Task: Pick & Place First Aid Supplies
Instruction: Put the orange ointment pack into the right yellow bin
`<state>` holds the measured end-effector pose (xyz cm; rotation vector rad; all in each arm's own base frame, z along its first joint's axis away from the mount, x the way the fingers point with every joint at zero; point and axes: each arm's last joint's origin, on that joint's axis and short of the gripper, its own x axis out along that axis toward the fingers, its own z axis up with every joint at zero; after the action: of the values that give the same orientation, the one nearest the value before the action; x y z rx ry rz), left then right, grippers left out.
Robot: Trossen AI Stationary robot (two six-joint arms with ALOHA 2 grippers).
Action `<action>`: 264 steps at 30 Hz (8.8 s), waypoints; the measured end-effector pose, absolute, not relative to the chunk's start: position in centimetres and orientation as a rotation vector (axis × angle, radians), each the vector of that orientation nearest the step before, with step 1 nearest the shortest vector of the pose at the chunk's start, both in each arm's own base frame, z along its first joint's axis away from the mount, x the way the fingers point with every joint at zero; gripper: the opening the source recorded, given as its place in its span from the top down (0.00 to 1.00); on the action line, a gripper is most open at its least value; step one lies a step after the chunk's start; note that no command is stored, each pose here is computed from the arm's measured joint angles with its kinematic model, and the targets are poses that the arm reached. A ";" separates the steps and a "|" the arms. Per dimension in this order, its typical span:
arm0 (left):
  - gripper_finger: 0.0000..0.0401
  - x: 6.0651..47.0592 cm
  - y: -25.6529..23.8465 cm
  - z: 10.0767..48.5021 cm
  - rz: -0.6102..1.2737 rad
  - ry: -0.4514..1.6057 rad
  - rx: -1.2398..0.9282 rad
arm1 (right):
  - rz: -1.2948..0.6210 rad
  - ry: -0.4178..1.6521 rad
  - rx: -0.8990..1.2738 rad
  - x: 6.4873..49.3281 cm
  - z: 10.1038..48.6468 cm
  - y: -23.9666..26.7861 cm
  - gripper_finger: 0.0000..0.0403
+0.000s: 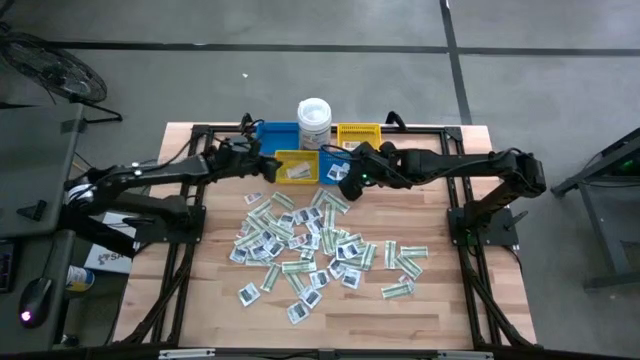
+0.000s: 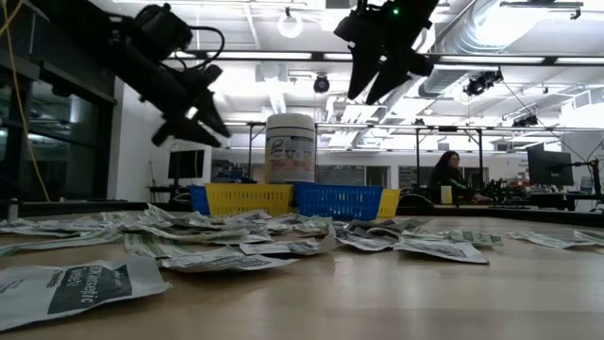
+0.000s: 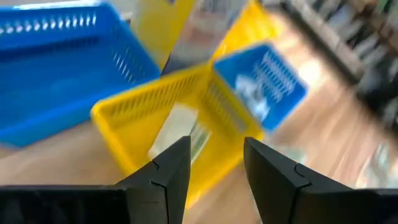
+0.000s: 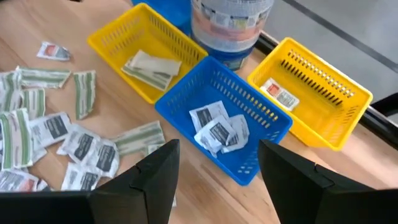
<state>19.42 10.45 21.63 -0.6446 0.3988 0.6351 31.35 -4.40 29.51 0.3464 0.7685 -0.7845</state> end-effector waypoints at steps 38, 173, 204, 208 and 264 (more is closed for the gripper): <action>0.65 12.4 6.5 20.4 0.689 1.104 -0.738 | -0.815 0.778 0.447 20.1 28.2 -3.1 0.48; 1.00 26.4 7.0 31.1 0.609 0.343 0.027 | -0.495 -0.036 0.226 34.5 28.2 -4.6 0.48; 1.00 26.4 7.0 31.1 0.596 0.343 0.027 | -0.497 0.121 0.208 37.0 29.3 -7.4 0.82; 1.00 26.4 7.0 31.1 0.592 0.343 0.026 | -0.498 0.109 0.205 37.0 29.4 -7.5 0.92; 0.71 21.5 9.4 25.7 0.693 0.603 -0.145 | -0.980 0.614 0.696 25.4 22.9 -21.1 1.00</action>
<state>21.51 9.45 25.66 -0.1449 0.6030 0.6934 25.37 -21.06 22.88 0.6956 0.6143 -0.9800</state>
